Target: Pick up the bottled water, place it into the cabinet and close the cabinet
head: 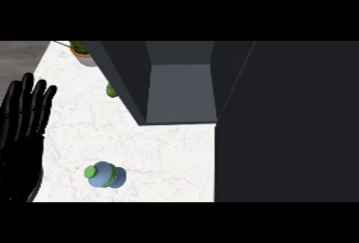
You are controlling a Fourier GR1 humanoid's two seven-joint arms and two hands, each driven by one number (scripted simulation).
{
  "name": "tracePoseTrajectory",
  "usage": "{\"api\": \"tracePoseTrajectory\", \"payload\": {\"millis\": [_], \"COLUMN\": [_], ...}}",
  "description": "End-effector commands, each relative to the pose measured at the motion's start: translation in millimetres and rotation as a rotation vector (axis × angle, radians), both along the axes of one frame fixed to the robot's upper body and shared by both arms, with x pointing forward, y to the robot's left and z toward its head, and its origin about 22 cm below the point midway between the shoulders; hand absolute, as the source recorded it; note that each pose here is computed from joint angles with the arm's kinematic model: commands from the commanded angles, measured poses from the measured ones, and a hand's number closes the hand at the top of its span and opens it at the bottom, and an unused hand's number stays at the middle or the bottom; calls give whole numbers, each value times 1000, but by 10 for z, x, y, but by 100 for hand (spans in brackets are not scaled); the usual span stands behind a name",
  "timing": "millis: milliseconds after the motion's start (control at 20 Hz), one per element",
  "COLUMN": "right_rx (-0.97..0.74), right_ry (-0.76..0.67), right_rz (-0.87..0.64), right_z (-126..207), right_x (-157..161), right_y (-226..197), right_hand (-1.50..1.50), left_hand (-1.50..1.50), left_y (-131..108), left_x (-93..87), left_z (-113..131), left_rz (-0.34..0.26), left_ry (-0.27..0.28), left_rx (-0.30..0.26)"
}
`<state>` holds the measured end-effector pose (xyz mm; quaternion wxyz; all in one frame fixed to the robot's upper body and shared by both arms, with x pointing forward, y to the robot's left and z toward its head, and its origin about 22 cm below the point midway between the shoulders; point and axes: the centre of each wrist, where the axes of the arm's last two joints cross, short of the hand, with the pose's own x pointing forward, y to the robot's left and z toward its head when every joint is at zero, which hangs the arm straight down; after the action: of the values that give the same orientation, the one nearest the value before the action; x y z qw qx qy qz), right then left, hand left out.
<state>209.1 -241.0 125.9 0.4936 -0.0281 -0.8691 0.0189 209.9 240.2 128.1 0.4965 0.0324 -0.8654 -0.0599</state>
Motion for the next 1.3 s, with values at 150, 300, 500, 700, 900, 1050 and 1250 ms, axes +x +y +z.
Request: {"api": "tracePoseTrajectory", "payload": {"millis": [150, 300, 500, 700, 900, 1050, 1250], "right_rx": [-37, -11, 4, 11, 34, 12, 39], "right_ry": [7, 95, 109, 112, 110, 117, 118], "right_rz": [42, 221, 289, 316, 336, 327, 313], "right_z": [75, -60, 38, 175, 315, 308, 403], "right_x": [-214, -233, -388, -639, -752, -902, -904], "right_y": [-28, 131, 233, 335, 436, 399, 519], "right_hand": [-150, -150, -150, -150, -150, -150, -150], "left_hand": [-150, -150, -150, -150, -150, -150, -150], "left_y": [-105, 65, -198, -481, -795, -781, -912], "left_x": [-292, -334, -572, -892, -956, -1112, -1256], "left_z": [-73, -137, -40, 69, 42, 134, 111], "left_rz": [421, 655, 768, 795, 803, 828, 827], "left_ry": [-28, 67, 49, 49, 24, 34, 64], "left_rx": [-53, -277, -373, -413, -410, -419, -421]}}
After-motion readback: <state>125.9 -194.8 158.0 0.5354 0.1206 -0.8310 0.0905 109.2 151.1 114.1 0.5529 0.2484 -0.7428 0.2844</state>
